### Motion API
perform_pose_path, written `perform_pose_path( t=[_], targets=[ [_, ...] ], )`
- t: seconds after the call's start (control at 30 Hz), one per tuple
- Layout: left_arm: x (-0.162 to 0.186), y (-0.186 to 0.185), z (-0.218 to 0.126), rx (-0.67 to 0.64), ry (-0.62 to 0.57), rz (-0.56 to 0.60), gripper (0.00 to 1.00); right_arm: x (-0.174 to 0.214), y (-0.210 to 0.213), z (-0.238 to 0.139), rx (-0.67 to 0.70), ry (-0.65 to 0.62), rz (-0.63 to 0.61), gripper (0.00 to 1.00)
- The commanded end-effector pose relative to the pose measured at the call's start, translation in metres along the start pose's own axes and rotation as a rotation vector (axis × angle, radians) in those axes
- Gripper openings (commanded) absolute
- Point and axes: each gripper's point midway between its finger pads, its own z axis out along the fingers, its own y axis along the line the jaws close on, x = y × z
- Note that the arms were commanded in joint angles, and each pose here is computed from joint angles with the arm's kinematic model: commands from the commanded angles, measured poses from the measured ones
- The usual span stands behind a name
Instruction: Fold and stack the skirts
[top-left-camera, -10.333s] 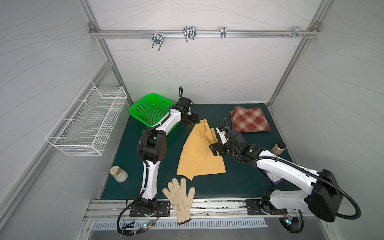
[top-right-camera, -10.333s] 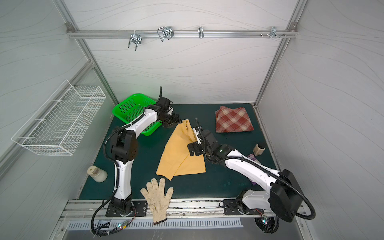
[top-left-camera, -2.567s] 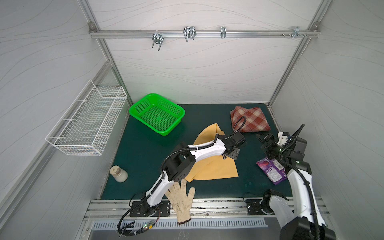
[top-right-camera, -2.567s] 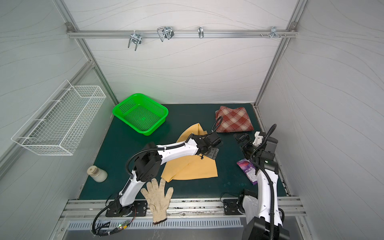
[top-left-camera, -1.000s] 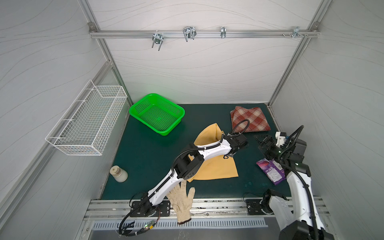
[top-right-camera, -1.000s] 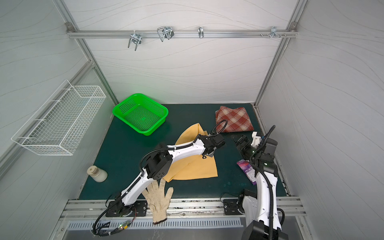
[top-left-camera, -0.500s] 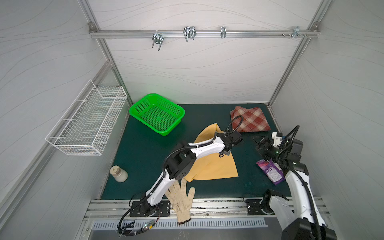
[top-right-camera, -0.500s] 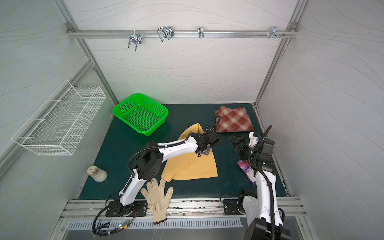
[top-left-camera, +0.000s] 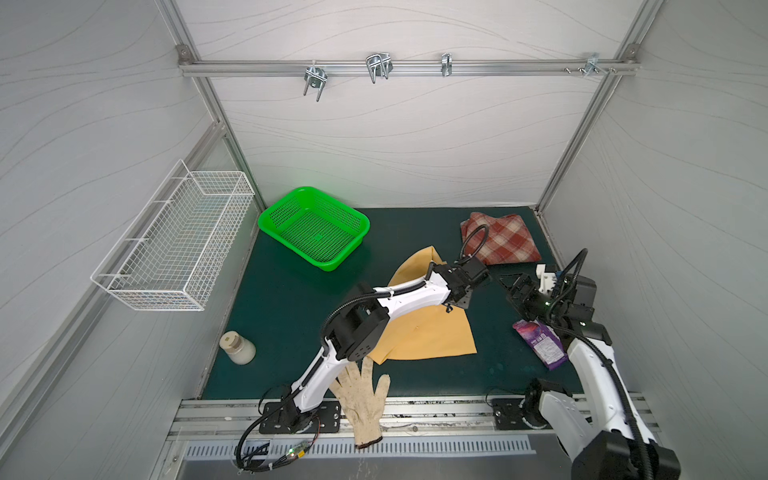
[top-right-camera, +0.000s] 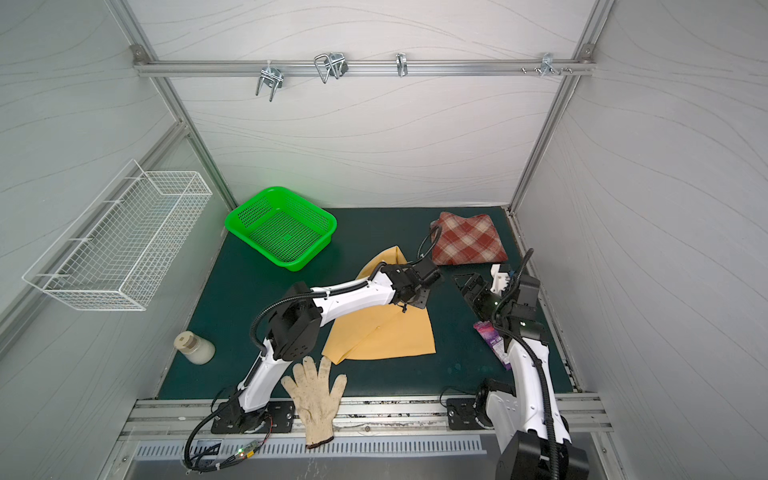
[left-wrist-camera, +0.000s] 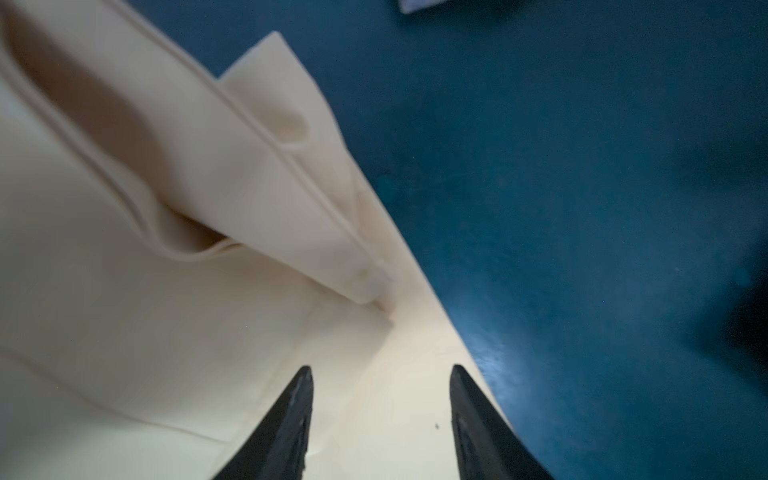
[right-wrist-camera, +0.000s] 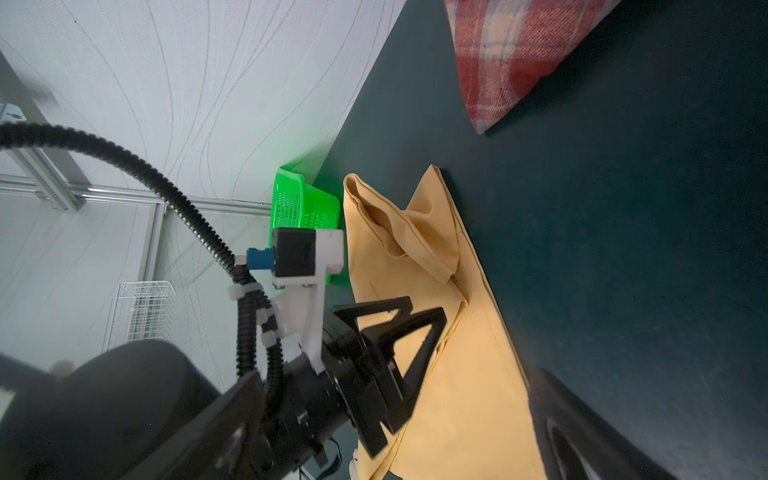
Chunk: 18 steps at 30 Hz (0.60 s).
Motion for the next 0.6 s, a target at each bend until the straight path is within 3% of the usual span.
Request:
perform_pose_path(
  t=[0.0,0.27,0.57],
  targets=[
    [-0.003,-0.001,0.008,-0.020,0.018,-0.007,0.52,-0.005,0.005,-0.001,-0.001,-0.014,-0.026,0.99],
    [0.007,0.021,0.026,-0.171,0.065,0.019,0.48,-0.002,0.001,0.001,-0.003,-0.008,-0.019,0.99],
    [0.014,0.024,0.041,-0.211,0.084,0.026,0.44,-0.001,0.003,0.000,-0.008,-0.006,-0.021,0.99]
  ],
)
